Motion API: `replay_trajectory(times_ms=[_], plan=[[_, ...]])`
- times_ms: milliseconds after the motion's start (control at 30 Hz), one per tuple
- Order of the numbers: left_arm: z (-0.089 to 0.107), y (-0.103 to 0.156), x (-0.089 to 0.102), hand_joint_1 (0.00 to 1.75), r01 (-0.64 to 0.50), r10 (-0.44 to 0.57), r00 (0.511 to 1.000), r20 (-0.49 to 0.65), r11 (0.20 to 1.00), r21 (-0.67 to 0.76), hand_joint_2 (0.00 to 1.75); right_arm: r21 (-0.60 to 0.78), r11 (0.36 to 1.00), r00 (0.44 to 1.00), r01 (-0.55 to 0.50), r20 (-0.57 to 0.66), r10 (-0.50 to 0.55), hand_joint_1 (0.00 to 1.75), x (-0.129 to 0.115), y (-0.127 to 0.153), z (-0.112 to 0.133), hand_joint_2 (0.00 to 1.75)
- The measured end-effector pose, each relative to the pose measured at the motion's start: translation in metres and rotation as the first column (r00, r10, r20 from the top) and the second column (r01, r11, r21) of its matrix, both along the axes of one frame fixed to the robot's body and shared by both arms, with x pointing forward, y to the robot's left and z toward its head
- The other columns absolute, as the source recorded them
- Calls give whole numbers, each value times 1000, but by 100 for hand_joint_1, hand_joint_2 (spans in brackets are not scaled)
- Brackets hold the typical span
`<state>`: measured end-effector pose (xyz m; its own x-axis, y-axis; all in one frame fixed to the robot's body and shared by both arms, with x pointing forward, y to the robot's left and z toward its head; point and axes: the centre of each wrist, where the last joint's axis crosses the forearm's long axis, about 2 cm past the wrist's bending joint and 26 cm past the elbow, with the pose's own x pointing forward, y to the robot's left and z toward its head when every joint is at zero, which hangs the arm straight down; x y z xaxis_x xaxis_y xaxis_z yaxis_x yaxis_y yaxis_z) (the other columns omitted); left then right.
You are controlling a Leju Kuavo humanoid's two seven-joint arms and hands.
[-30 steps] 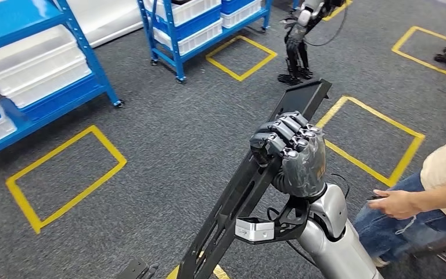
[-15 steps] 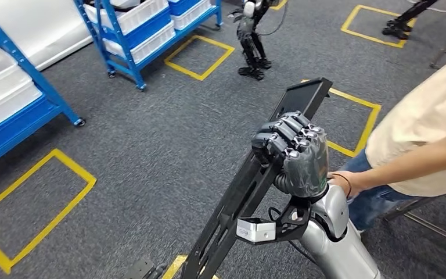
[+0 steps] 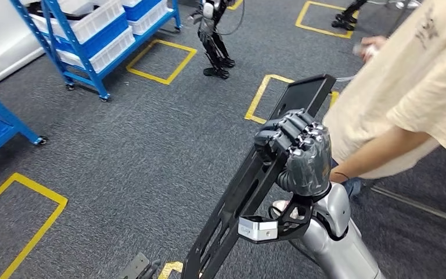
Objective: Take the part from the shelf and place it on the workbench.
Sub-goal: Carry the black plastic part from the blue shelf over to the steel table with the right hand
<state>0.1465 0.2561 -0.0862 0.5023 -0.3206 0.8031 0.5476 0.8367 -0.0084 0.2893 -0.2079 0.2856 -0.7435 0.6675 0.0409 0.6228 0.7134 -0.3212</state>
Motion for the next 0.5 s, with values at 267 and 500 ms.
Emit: replay_trajectory(times_ms=[267, 500], plan=[[-1, 0, -2, 0, -6, 6, 1000, -4, 1000, 0, 0, 4, 1000, 1000, 10, 0, -10, 175, 0, -3, -1, 175], [0, 0, 0, 0, -7, 7, 1000, 0, 1000, 1, 0, 7, 1000, 1000, 12, 6, -12, 175, 0, -3, 1, 175]])
